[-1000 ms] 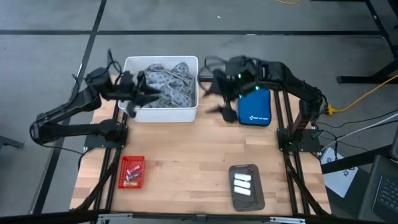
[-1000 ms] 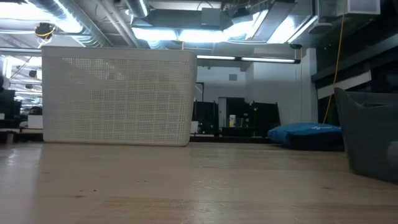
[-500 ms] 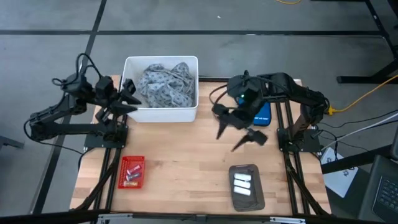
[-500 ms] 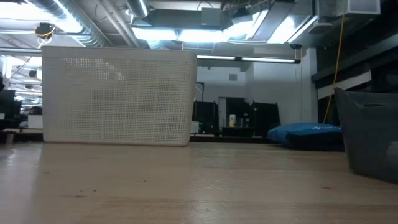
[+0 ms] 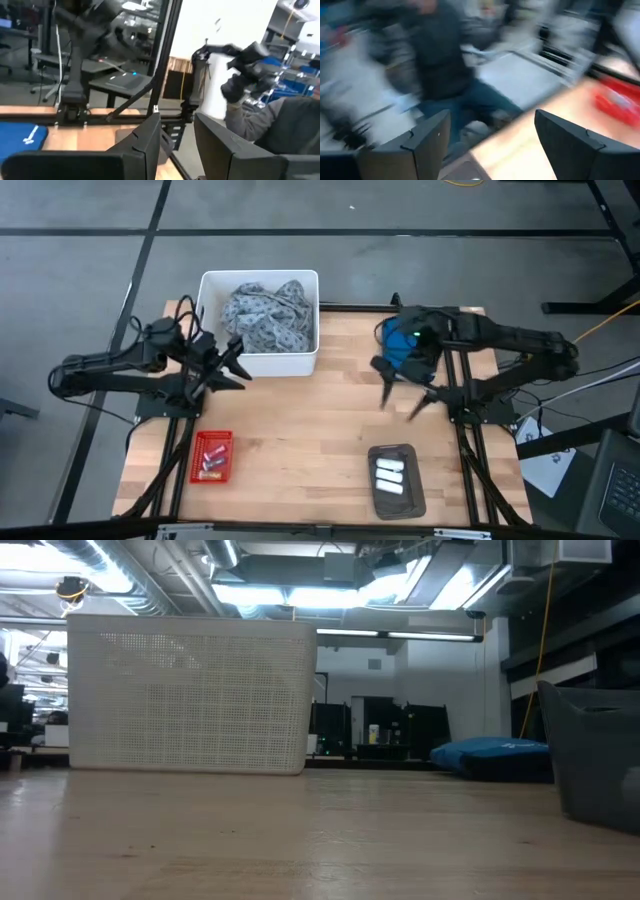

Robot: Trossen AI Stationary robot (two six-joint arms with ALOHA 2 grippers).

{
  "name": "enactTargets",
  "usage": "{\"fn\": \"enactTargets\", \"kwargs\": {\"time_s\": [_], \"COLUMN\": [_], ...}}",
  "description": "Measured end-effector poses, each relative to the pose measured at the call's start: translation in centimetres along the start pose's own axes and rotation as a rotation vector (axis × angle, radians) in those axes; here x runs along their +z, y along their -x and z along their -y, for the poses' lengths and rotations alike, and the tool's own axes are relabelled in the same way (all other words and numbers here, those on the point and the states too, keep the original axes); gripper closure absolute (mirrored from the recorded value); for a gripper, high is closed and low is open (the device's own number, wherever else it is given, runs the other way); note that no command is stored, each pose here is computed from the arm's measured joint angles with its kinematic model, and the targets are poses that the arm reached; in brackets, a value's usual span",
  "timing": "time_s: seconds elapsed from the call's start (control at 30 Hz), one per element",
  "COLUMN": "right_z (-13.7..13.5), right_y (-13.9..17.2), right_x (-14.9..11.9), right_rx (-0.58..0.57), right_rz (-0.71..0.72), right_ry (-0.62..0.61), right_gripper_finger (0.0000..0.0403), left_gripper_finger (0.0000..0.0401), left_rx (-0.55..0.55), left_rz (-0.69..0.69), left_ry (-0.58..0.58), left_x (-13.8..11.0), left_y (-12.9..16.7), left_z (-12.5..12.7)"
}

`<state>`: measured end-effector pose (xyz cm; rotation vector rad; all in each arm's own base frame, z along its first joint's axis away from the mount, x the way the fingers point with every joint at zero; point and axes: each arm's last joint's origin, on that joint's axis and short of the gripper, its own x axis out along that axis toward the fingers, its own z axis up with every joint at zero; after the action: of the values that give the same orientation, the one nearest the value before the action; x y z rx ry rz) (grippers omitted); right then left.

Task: Pick & Place Medicine items
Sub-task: Return to Home Position

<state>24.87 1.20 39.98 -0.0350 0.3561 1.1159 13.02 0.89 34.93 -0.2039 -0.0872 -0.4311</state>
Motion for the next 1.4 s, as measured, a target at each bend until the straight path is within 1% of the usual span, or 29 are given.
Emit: {"fn": "enactTargets", "kwargs": {"time_s": [0.03,0.1,0.13,0.17,0.2,0.27,0.33,0.4,0.53,0.63,0.7,0.8,0.9,1.0,1.07,1.17,1.27,1.4], "right_z": [-0.1,-0.5,-1.0,-1.8,-2.7,-4.7,-6.6,-8.7,-12.2,-13.9,-14.6,-15.1,-15.0,-14.9,-14.8,-14.7,-14.5,-14.7], "right_y": [0.1,0.3,0.4,0.6,0.8,1.2,1.8,2.5,3.6,4.1,4.2,4.1,4.1,4.1,4.0,4.1,3.9,4.0], "right_x": [-0.8,-2.3,-3.1,-3.9,-4.7,-6.0,-7.2,-9.1,-13.3,-15.9,-17.2,-18.8,-18.8,-18.5,-18.6,-18.6,-19.1,-19.0], "right_rx": [-0.073,-0.308,-0.423,-0.512,-0.567,-0.619,-0.678,-0.764,-0.936,-0.974,-0.972,-0.981,-0.975,-0.982,-0.985,-1.014,-1.013,-1.028], "right_rz": [0.003,0.008,0.007,0.000,-0.004,0.033,0.110,0.156,0.262,0.331,0.361,0.384,0.380,0.377,0.365,0.384,0.382,0.403], "right_ry": [-0.050,-0.183,-0.259,-0.301,-0.314,-0.289,-0.267,-0.265,-0.258,-0.200,-0.151,-0.116,-0.111,-0.109,-0.117,-0.120,-0.148,-0.134], "right_gripper_finger": [0.0111,0.0111,0.0111,0.0110,0.0110,0.0110,0.0110,0.0110,0.0110,0.0110,0.0110,0.0110,0.0110,0.0110,0.0110,0.0110,0.0111,0.0111], "left_gripper_finger": [0.0285,0.0285,0.0285,0.0285,0.0285,0.0285,0.0285,0.0285,0.0285,0.0285,0.0285,0.0285,0.0285,0.0285,0.0285,0.0285,0.0285,0.0285], "left_rx": [-0.012,-0.046,-0.065,-0.085,-0.102,-0.116,-0.063,-0.002,0.036,0.050,0.074,0.077,0.086,0.092,0.103,0.154,0.199,0.254], "left_rz": [0.014,0.052,0.064,0.071,0.075,0.062,0.050,0.036,0.064,0.089,0.060,0.088,0.133,0.144,0.176,0.164,0.159,0.144], "left_ry": [0.000,-0.014,-0.020,-0.030,-0.046,-0.082,-0.103,-0.106,-0.176,-0.198,-0.171,-0.162,-0.177,-0.183,-0.205,-0.211,-0.195,-0.167], "left_x": [-0.2,-0.6,-0.8,-1.2,-1.5,-2.5,-3.7,-4.8,-6.2,-6.3,-7.1,-8.2,-9.5,-10.8,-10.9,-11.5,-12.3,-13.6], "left_y": [0.0,-0.1,-0.1,-0.3,-0.4,-0.6,-0.9,-1.1,-1.1,-1.1,-1.3,-1.4,-1.3,-1.0,-0.9,-0.8,-0.6,-0.3], "left_z": [0.0,0.3,0.4,0.5,0.6,0.7,0.5,0.3,0.3,0.4,0.0,-0.2,-0.4,-0.5,-0.5,-0.7,-1.0,-1.4]}}
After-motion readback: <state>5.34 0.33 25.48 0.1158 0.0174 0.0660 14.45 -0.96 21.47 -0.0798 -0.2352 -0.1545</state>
